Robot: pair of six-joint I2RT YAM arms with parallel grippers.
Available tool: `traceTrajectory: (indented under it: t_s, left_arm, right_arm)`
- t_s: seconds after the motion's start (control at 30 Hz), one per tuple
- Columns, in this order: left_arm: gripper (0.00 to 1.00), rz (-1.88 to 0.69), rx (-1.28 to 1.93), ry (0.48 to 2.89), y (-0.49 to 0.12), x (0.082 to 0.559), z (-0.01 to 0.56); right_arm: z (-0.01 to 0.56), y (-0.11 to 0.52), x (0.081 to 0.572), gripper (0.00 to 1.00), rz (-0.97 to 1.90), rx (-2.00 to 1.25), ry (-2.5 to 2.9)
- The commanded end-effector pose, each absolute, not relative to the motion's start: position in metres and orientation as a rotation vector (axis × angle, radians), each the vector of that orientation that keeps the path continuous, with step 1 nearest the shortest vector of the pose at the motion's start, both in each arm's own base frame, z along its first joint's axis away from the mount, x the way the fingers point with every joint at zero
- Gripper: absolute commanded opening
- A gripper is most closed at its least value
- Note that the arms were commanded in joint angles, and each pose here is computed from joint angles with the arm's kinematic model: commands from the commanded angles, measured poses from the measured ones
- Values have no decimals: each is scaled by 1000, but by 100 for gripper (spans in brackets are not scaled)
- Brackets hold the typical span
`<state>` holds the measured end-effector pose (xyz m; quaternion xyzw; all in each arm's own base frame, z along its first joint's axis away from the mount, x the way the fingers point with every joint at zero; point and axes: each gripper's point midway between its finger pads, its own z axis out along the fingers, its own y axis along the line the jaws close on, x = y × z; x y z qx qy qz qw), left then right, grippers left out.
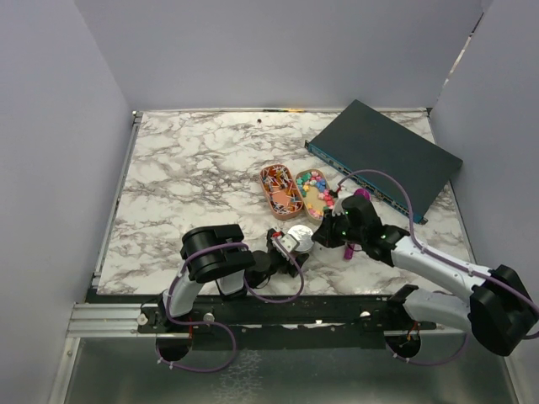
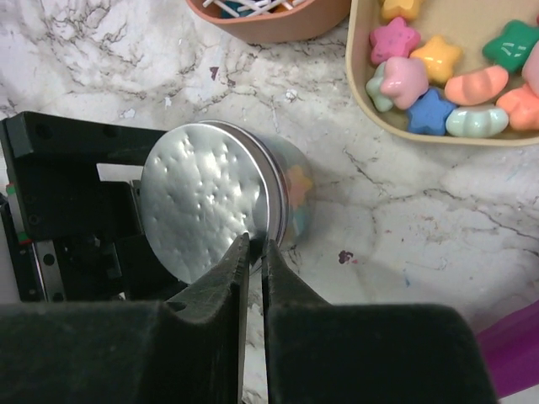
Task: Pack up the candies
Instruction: Screw the bottle lid onto the packing bottle.
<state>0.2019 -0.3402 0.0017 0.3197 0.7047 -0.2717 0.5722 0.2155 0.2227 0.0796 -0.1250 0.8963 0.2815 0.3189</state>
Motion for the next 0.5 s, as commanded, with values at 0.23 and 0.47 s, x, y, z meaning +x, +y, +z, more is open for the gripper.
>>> traceTrajectory:
  t_s: [0.23,0.47]
  left_arm:
    - [44,-791,764,1738,-322,165,-31]
    - [44,-799,773,1740,-323,163,-32]
  right_arm:
    - [66,226,146,2,920,-358,2560]
    - [109,207,179,6,692,-306,2464]
